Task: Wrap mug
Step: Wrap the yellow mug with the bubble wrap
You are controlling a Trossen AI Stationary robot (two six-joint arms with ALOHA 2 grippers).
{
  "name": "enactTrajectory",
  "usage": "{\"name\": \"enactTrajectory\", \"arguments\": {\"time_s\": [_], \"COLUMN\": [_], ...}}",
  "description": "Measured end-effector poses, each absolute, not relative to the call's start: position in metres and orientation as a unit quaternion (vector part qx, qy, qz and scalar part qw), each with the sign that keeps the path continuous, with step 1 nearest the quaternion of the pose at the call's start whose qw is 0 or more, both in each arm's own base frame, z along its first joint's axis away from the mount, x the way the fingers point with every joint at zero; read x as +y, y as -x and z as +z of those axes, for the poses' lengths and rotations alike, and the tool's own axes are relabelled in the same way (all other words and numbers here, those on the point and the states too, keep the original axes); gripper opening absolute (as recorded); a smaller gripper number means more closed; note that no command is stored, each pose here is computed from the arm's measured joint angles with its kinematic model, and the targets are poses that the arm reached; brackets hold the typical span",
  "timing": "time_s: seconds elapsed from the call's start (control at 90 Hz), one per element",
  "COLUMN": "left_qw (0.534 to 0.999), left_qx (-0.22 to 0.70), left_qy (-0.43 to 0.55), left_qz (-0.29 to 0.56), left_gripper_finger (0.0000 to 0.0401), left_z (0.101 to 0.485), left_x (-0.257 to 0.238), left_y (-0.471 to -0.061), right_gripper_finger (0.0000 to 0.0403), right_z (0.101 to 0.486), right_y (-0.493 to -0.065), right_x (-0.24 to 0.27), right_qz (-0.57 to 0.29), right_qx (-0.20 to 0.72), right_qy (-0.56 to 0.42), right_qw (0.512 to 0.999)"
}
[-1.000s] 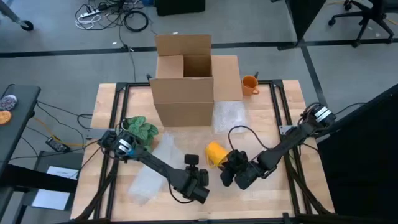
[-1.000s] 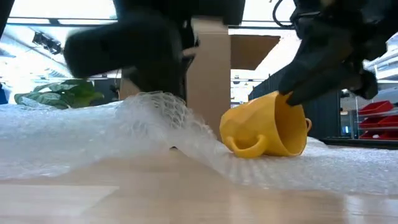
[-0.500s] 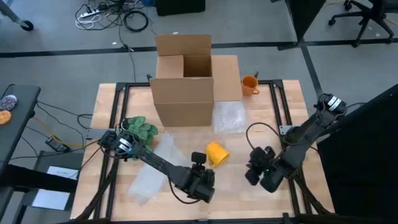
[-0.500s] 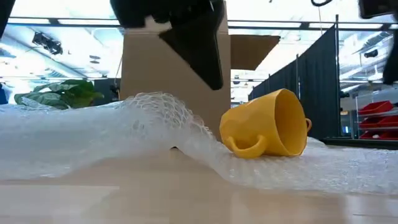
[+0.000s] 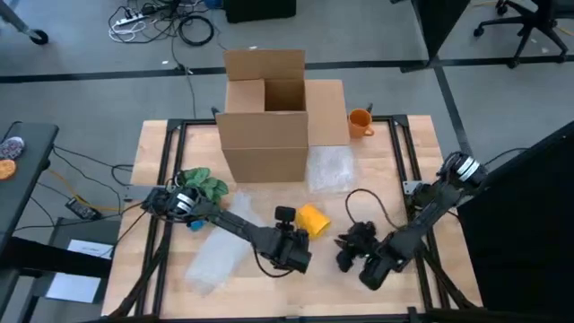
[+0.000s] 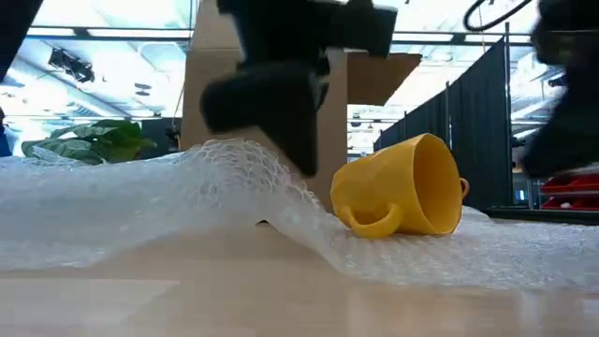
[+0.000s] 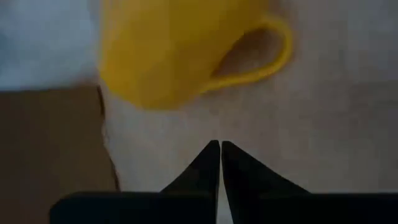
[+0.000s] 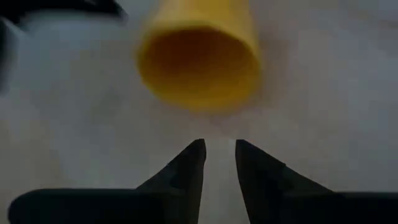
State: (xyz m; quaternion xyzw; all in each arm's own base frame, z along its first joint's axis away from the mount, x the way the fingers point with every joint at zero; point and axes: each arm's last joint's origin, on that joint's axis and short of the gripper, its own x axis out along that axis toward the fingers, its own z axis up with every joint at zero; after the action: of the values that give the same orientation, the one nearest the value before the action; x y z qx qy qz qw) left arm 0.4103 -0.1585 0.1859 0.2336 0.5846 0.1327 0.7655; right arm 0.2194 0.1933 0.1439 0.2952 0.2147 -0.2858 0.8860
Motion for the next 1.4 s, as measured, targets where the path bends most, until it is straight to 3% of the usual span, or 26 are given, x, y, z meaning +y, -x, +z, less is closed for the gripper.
{"name": "enactTrajectory", "arguments": {"time_s": [0.156, 0.589, 0.744, 0.9, 1.167, 1.4], "left_qw": [0.750, 0.767, 0.773, 0.766, 0.718, 0.724], "left_qx": [0.616, 0.605, 0.597, 0.604, 0.651, 0.645], "left_qy": [-0.207, -0.183, -0.187, -0.195, -0.219, -0.221], "left_qz": [0.124, 0.114, 0.104, 0.101, 0.112, 0.107], "left_gripper_finger": [0.0002, 0.0002, 0.0002, 0.0002, 0.0002, 0.0002], "left_z": [0.167, 0.146, 0.147, 0.147, 0.147, 0.147], "left_x": [-0.155, -0.168, -0.170, -0.169, -0.165, -0.174], "left_y": [-0.403, -0.395, -0.398, -0.396, -0.382, -0.379], "right_gripper_finger": [0.0072, 0.0064, 0.0049, 0.0008, 0.0001, 0.0001], "right_z": [0.128, 0.128, 0.127, 0.127, 0.150, 0.188], "right_y": [-0.253, -0.281, -0.290, -0.295, -0.283, -0.250], "right_x": [0.196, 0.183, 0.172, 0.167, 0.174, 0.169], "right_qz": [-0.279, -0.283, -0.283, -0.271, -0.186, -0.129], "right_qx": [0.134, 0.087, 0.107, 0.126, 0.196, 0.282], "right_qy": [-0.300, -0.289, -0.283, -0.283, -0.241, -0.200], "right_qw": [0.902, 0.910, 0.910, 0.911, 0.932, 0.929]}}
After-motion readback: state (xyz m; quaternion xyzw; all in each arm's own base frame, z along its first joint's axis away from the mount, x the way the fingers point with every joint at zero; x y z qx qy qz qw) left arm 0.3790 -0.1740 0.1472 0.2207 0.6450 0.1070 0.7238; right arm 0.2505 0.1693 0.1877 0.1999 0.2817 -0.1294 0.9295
